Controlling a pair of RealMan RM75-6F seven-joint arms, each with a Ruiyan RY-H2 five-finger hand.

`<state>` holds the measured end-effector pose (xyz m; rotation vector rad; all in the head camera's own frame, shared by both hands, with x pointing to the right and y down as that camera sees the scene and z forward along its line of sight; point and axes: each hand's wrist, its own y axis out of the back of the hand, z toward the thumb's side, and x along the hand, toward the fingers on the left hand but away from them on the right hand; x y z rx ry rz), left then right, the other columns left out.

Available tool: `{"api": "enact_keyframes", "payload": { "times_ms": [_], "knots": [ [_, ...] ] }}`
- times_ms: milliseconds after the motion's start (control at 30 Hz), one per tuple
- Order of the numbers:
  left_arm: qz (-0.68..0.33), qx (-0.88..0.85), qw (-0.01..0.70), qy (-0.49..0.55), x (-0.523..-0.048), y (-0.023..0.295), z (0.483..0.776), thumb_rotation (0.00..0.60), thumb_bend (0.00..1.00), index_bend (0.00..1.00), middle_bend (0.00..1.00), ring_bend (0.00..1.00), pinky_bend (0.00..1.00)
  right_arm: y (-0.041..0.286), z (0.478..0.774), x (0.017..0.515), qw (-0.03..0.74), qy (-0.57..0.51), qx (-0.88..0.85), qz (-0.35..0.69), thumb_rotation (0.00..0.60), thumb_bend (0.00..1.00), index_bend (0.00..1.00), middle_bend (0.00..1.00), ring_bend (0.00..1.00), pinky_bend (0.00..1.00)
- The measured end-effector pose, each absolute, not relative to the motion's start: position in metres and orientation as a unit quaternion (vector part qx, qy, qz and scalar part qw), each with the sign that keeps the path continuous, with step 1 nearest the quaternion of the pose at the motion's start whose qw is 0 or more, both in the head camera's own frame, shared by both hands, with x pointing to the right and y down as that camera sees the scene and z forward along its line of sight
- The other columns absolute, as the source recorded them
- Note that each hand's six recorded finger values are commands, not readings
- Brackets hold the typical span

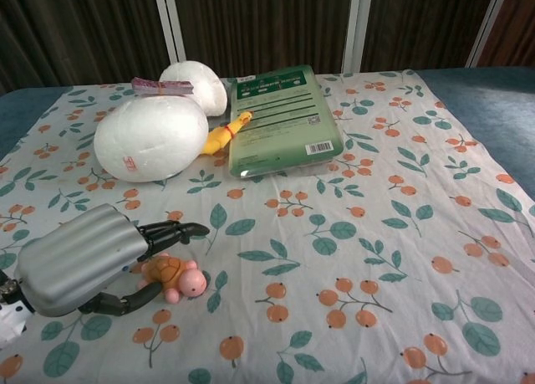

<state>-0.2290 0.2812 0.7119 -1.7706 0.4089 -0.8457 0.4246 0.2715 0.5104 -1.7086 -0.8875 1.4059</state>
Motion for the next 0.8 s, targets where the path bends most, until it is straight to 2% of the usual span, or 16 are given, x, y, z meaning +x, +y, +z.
{"api": "enact_keyframes", "payload": {
  "times_ms": [133,267,433,467,533,600,800],
  "knots": [
    [-0.359,-0.745,0.536,0.169,-0.2289,0.2817,0.7104,0.600,0.37,0.13,0.18,0.97,1.00,0.2713,0.5103,0.4251,0.369,-0.347,-0.666,0.548,0.600,0.13,0.00,0.00,0.00,0.00],
    [-0.359,-0.744,0.539,0.164,-0.2286,0.2825,0.7105,0.600,0.37,0.25,0.30,0.97,1.00,0.2715,0.5099,0.4249,0.369,-0.347,-0.666,0.547,0.600,0.13,0.00,0.00,0.00,0.00],
    [-0.358,-0.741,0.543,0.164,-0.2272,0.2823,0.7129,0.600,0.38,0.54,0.59,0.97,1.00,0.2714,0.5095,0.4252,0.369,-0.347,-0.666,0.548,0.600,0.13,0.00,0.00,0.00,0.00],
    [-0.357,-0.740,0.546,0.165,-0.2269,0.2819,0.7127,0.600,0.38,0.57,0.62,0.97,1.00,0.2714,0.5096,0.4254,0.369,-0.347,-0.666,0.548,0.600,0.13,0.00,0.00,0.00,0.00],
    [-0.353,-0.735,0.553,0.172,-0.2264,0.2803,0.7119,0.600,0.45,0.71,0.75,0.99,1.00,0.2713,0.5098,0.4255,0.369,-0.347,-0.665,0.548,0.600,0.13,0.00,0.00,0.00,0.00],
    [-0.347,-0.729,0.561,0.182,-0.2257,0.2786,0.7107,0.600,0.51,0.78,0.82,1.00,1.00,0.2712,0.5102,0.4255,0.369,-0.346,-0.666,0.549,0.600,0.13,0.00,0.00,0.00,0.00],
    [-0.330,-0.727,0.567,0.202,-0.2216,0.2777,0.7079,0.600,0.53,0.81,0.87,1.00,1.00,0.2713,0.5104,0.4252,0.369,-0.346,-0.666,0.549,0.600,0.13,0.00,0.00,0.00,0.00]
  ]
}}
